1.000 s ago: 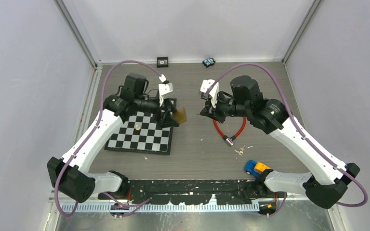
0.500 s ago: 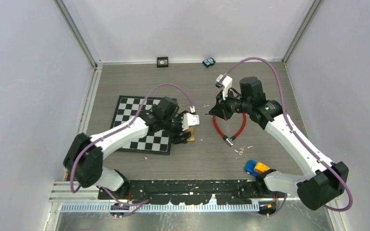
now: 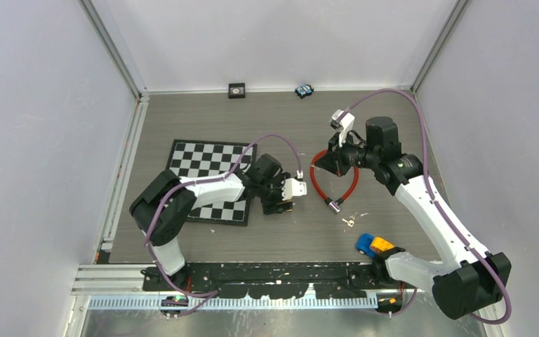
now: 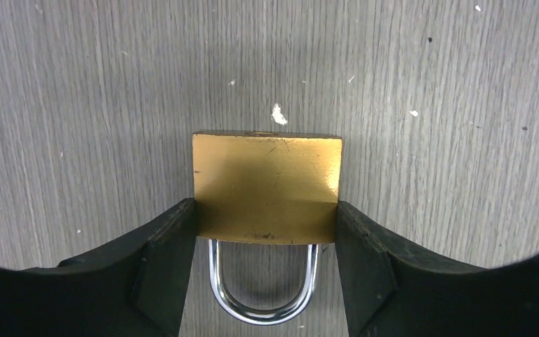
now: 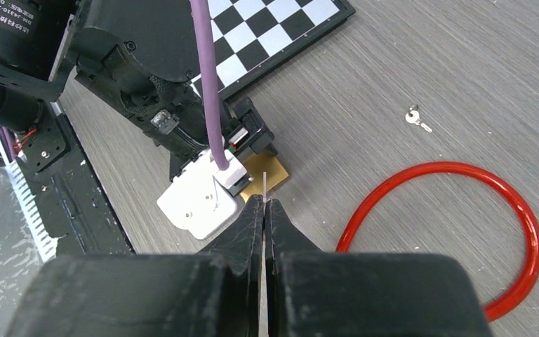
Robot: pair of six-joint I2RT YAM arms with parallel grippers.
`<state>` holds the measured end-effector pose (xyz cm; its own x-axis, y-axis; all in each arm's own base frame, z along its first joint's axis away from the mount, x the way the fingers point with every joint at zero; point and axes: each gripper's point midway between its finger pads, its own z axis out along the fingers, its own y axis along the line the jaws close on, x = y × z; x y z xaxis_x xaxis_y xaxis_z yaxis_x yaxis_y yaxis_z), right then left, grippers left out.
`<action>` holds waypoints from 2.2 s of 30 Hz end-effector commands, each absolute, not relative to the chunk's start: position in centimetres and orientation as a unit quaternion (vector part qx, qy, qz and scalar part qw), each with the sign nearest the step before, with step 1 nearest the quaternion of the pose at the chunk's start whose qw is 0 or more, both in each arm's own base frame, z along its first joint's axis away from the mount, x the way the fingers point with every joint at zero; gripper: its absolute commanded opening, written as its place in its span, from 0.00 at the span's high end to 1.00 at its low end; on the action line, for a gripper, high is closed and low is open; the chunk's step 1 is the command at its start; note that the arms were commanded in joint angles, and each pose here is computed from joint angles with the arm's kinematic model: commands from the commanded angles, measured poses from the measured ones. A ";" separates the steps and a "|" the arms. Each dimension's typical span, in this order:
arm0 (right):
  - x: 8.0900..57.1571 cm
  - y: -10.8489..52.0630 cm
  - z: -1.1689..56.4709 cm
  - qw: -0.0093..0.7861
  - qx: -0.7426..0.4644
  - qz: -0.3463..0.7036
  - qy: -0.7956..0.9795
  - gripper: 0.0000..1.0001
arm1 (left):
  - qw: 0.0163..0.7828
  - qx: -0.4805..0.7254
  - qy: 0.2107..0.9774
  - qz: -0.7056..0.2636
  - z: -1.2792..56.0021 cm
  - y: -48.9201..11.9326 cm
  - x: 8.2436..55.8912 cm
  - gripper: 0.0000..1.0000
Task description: Unlock with the key
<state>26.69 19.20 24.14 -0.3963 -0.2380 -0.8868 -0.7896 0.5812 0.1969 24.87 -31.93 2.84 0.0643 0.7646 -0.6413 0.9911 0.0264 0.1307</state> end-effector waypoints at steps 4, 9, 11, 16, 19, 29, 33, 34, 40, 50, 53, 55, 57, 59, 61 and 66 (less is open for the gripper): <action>26.8 19.9 25.5 0.445 -0.320 0.347 0.761 0.99 | 0.377 0.666 0.623 -0.160 5.5 -33.2 27.2 0.47; 26.9 20.4 25.9 0.425 -0.297 0.378 0.767 0.99 | 0.449 0.641 0.608 -0.132 10.7 -32.8 28.5 0.07; 27.0 20.6 25.8 0.407 -0.278 0.397 0.774 0.99 | 0.484 0.627 0.599 -0.120 13.3 -32.4 28.9 0.05; 27.7 21.3 26.4 0.363 -0.218 0.478 0.770 0.99 | 0.525 0.595 0.601 -0.093 18.7 -31.1 29.5 0.07; 27.9 21.9 26.4 0.342 -0.187 0.515 0.763 0.99 | 0.514 0.589 0.616 -0.097 20.6 -30.9 29.3 0.16; 29.1 22.3 26.1 0.309 -0.118 0.559 0.761 0.99 | 0.511 0.583 0.628 -0.069 23.4 -32.1 30.1 0.38; 30.3 22.2 26.0 0.296 -0.083 0.569 0.763 0.99 | 0.512 0.633 0.581 0.021 23.4 -33.2 29.4 0.38; 30.4 22.2 26.0 0.292 -0.078 0.570 0.764 0.99 | 0.517 0.640 0.567 0.046 23.4 -33.6 29.3 0.38; 30.8 21.9 25.3 0.287 -0.063 0.565 0.771 0.99 | 0.562 0.623 0.526 0.139 24.7 -35.0 30.1 0.38; 30.9 22.0 24.8 0.278 -0.055 0.568 0.773 0.99 | 0.592 0.601 0.504 0.184 26.0 -35.2 31.1 0.41; 30.9 22.1 24.7 0.273 -0.052 0.572 0.772 0.99 | 0.597 0.603 0.495 0.191 26.1 -35.5 31.3 0.46; 31.0 22.1 24.8 0.270 -0.050 0.575 0.770 0.99 | 0.594 0.608 0.491 0.190 25.8 -35.8 31.4 0.47; 31.1 22.2 24.8 0.269 -0.049 0.577 0.769 0.99 | 0.591 0.613 0.490 0.189 25.4 -36.1 31.4 0.48; 31.0 22.2 24.8 0.269 -0.048 0.577 0.770 0.99 | 0.588 0.616 0.490 0.187 25.0 -36.3 31.4 0.51; 31.0 22.2 24.8 0.269 -0.048 0.578 0.769 0.99 | 0.587 0.618 0.489 0.186 24.9 -36.5 31.4 0.56; 31.1 22.2 24.6 0.265 -0.044 0.579 0.770 0.99 | 0.589 0.617 0.489 0.183 24.9 -36.9 31.4 0.71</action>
<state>31.12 22.06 24.13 -0.8599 0.2419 -0.4495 -0.3542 0.3513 0.8667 31.24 -36.19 22.94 0.4410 0.8414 -0.3123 0.4201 0.1140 0.9003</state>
